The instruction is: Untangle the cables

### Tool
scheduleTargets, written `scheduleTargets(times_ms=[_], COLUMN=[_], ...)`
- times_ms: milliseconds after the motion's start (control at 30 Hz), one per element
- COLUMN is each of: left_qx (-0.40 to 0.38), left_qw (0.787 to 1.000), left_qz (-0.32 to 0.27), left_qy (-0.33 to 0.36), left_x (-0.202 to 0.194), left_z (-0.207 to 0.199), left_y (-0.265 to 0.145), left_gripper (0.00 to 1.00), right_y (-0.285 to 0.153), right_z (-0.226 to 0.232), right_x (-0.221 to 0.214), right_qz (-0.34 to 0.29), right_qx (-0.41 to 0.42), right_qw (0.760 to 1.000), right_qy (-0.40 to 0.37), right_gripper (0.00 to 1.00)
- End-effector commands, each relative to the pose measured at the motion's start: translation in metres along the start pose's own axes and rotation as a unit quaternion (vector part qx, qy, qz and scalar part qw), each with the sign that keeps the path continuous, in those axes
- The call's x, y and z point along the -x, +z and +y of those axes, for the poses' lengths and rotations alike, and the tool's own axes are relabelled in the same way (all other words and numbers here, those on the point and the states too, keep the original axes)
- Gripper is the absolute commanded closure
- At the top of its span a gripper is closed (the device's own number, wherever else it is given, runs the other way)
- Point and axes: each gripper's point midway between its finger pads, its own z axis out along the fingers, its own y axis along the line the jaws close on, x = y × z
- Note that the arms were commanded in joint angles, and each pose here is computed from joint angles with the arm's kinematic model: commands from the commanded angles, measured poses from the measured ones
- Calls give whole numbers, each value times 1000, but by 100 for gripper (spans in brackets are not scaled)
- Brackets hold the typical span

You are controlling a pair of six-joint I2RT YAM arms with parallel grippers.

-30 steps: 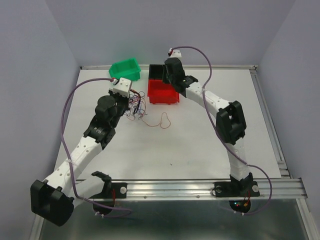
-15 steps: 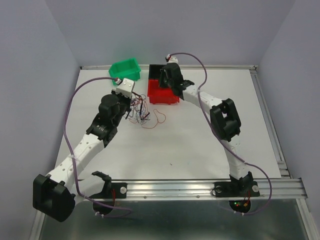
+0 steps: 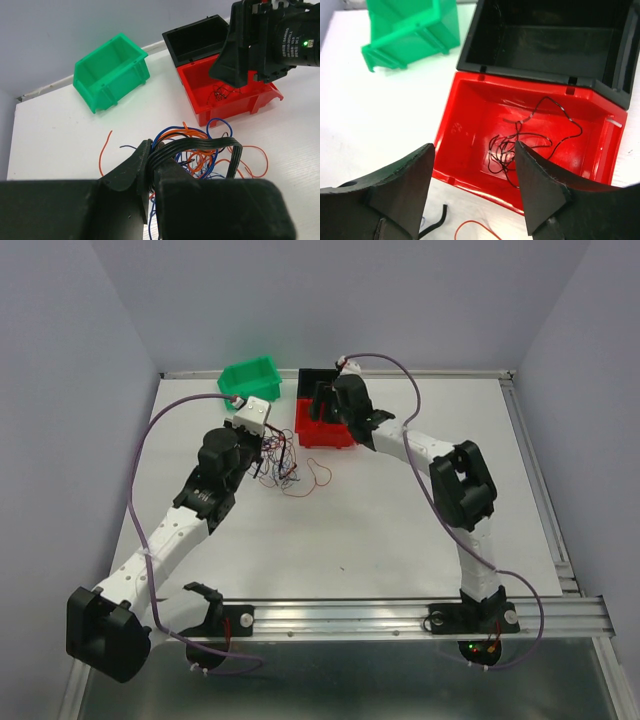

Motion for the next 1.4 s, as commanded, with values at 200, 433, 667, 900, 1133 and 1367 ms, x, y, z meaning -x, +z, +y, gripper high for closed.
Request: scheduleTargets(times_ms=[200, 433, 667, 900, 1133, 1367], left_qx=[0, 8, -36, -69, -130, -234], left_qw=[999, 999, 998, 996, 990, 971], left_qz=[-46, -44, -48, -55, -58, -55], left_qy=[0, 0, 2, -3, -1, 7], left_x=[29, 27, 30, 36, 38, 37], left_z=[4, 6, -8, -19, -39, -74], left_y=[2, 4, 1, -5, -11, -22], left_gripper=[87, 87, 87, 87, 87, 87], right_y=[-16, -29, -111, -162, -169, -177], right_z=[19, 25, 84, 86, 94, 104], right_x=[38, 30, -9, -36, -37, -34], right_qz=[-48, -29, -20, -40, -53, -79], right_qx=[21, 48, 270, 356, 385, 419], right_qw=[998, 997, 948, 907, 893, 876], right_qy=[-32, -54, -169, -222, -226, -224], right_gripper=[28, 28, 17, 17, 21, 65])
